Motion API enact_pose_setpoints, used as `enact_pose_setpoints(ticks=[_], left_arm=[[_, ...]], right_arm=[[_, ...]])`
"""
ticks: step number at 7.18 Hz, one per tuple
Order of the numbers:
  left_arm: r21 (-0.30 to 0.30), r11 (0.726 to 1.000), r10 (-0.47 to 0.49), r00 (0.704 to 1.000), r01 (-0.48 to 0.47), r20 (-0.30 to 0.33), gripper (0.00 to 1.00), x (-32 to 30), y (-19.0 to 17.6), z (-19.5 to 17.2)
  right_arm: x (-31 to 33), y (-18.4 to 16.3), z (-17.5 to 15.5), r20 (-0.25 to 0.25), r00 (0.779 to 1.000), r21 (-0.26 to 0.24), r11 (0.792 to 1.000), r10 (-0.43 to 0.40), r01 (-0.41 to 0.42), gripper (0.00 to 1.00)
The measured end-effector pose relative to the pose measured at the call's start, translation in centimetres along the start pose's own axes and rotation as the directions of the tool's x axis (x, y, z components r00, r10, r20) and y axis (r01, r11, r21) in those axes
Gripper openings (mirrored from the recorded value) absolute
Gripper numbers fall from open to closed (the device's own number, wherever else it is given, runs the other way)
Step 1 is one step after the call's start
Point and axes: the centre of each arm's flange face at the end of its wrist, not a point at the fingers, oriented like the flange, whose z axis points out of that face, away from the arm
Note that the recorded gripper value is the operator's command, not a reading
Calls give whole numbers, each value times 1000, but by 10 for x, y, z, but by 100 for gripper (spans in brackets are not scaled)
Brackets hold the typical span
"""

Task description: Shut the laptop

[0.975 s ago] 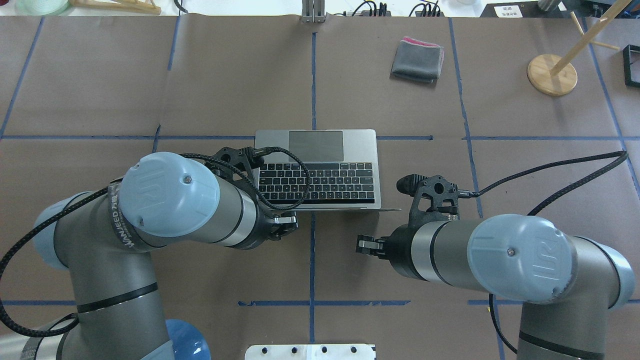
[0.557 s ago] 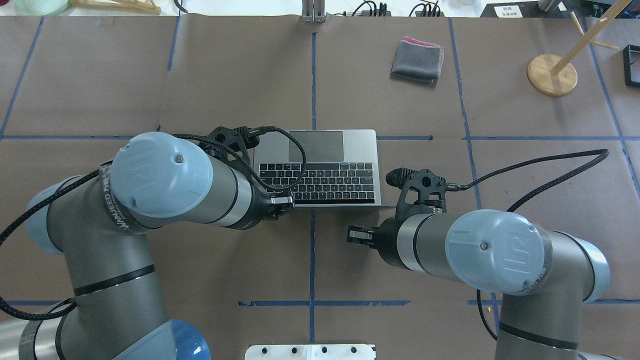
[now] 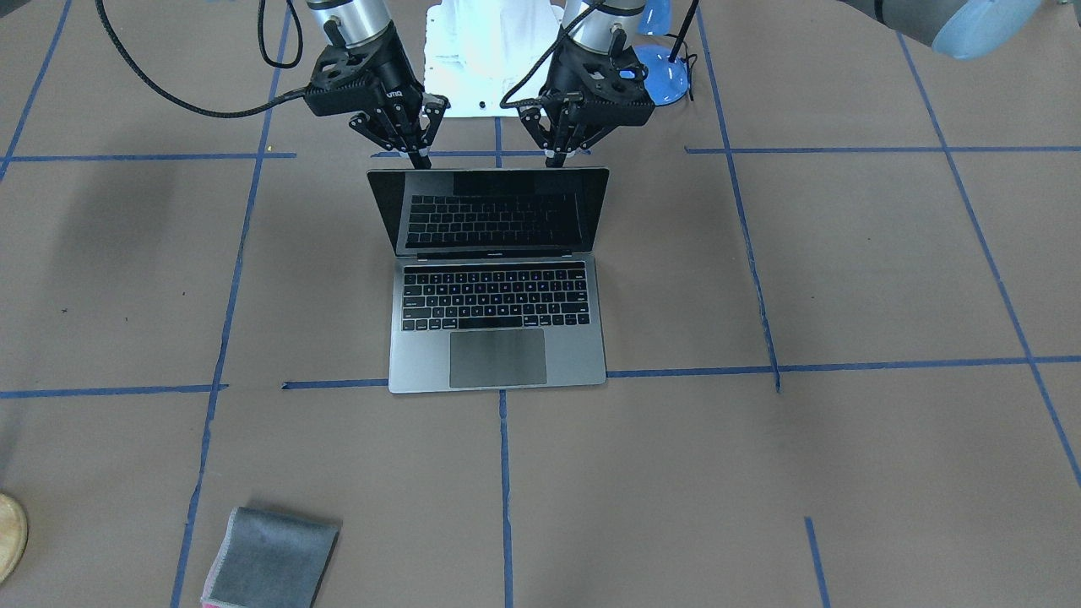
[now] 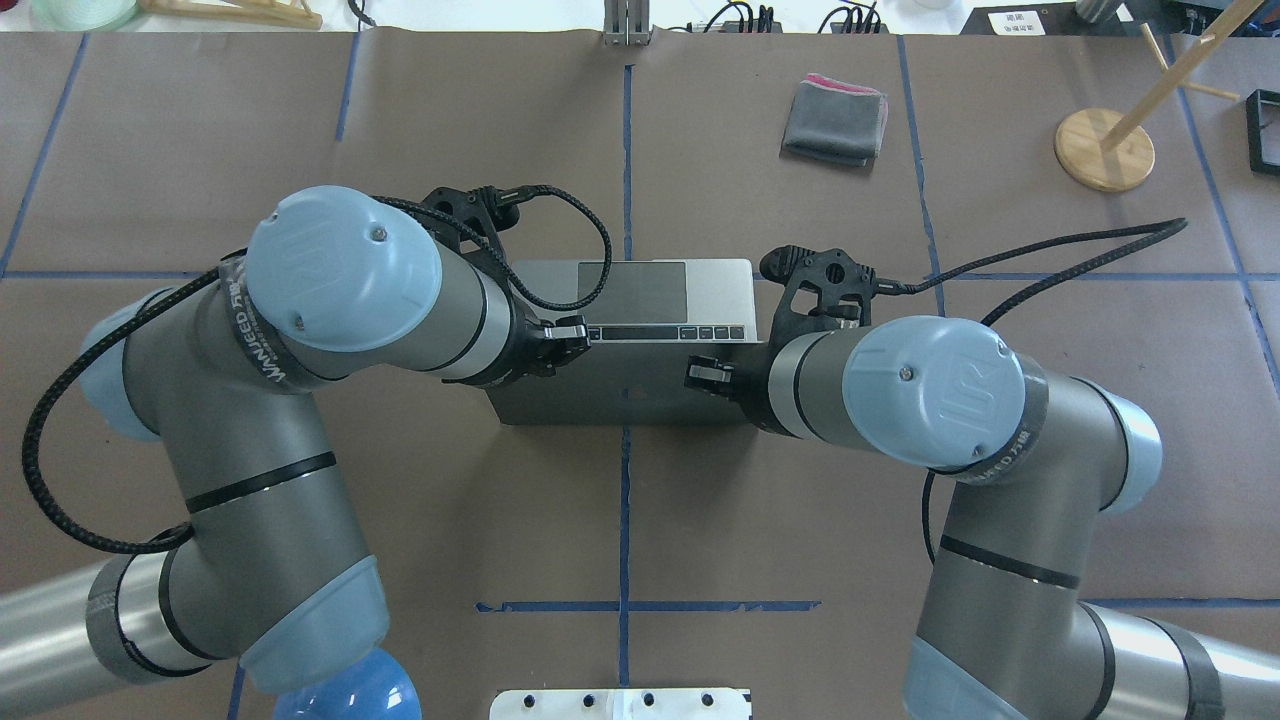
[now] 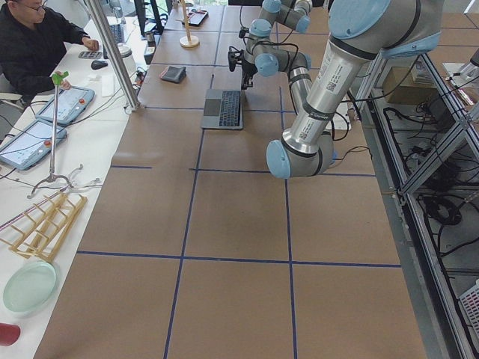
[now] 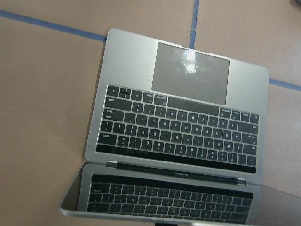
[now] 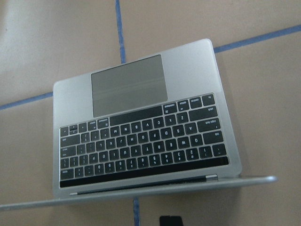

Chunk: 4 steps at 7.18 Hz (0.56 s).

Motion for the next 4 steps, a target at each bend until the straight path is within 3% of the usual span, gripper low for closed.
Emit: enact_pose_setpoints(ticks=[4], left_arm=[[28, 999, -19, 1000, 19, 0, 0, 6, -30, 29]], right_arm=[[-18, -57, 32, -34, 999, 48, 998, 29, -28, 0]])
